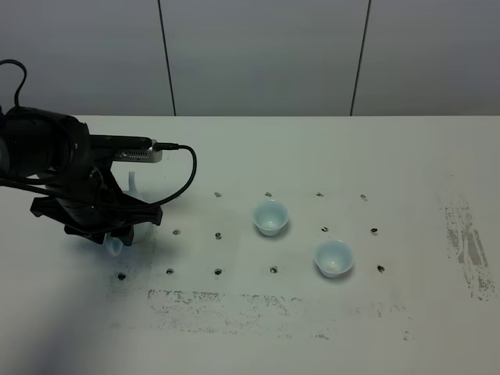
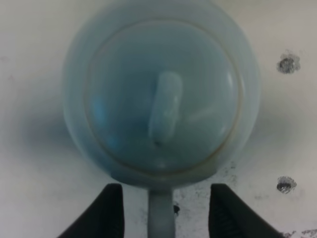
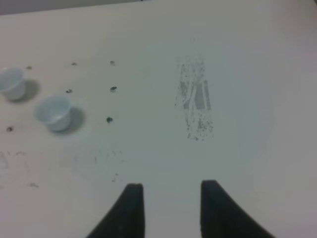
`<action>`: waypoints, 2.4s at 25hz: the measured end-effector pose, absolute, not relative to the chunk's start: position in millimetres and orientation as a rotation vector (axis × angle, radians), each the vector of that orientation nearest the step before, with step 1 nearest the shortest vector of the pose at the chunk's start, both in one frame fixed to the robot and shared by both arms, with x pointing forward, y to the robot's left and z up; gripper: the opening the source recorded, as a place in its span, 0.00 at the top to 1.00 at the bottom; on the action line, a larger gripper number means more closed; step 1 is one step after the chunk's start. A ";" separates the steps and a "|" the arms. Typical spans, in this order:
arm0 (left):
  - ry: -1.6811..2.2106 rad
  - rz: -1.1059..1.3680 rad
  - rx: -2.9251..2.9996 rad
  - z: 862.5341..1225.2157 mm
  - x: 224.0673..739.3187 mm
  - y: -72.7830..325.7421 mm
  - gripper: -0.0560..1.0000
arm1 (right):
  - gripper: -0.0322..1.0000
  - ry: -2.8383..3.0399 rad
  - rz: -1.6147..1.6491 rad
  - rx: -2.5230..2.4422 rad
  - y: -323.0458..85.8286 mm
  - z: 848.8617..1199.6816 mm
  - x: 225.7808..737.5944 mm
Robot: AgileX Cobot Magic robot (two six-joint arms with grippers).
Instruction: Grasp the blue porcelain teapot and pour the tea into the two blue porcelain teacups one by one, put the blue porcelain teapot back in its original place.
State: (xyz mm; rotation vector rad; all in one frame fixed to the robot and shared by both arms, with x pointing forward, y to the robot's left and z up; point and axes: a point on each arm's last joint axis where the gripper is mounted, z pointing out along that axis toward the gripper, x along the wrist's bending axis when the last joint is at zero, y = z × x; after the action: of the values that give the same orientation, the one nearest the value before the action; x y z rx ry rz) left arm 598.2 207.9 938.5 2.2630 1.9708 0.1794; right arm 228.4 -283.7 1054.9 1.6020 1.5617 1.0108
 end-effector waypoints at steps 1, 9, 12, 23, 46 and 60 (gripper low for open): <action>1.971 0.178 2.264 938.0 598.2 207.9 0.52 | 0.69 1.562 1.011 1.602 -283.7 1054.9 228.4; 1.980 0.168 2.272 931.0 599.4 207.5 0.54 | 0.69 1.562 1.011 1.602 -283.7 1054.9 228.4; 1.974 0.175 2.266 931.1 600.2 207.3 0.55 | 0.69 1.562 1.011 1.602 -283.7 1054.9 228.4; 1.915 0.192 2.309 931.3 601.3 207.3 0.81 | 0.69 1.562 1.011 1.602 -283.7 1054.9 228.4; 1.788 0.332 2.369 950.1 602.8 211.9 0.84 | 0.69 1.559 1.001 1.601 -284.4 1054.8 228.4; 1.533 0.507 2.345 968.9 606.5 184.1 0.84 | 0.69 1.556 0.985 1.599 -285.5 1054.7 228.4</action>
State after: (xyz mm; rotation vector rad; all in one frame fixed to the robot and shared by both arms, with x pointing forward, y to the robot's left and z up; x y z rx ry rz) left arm 606.5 184.1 968.9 2.3451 1.5327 0.5066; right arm 228.4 -285.5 1054.7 1.5992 1.5555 0.9850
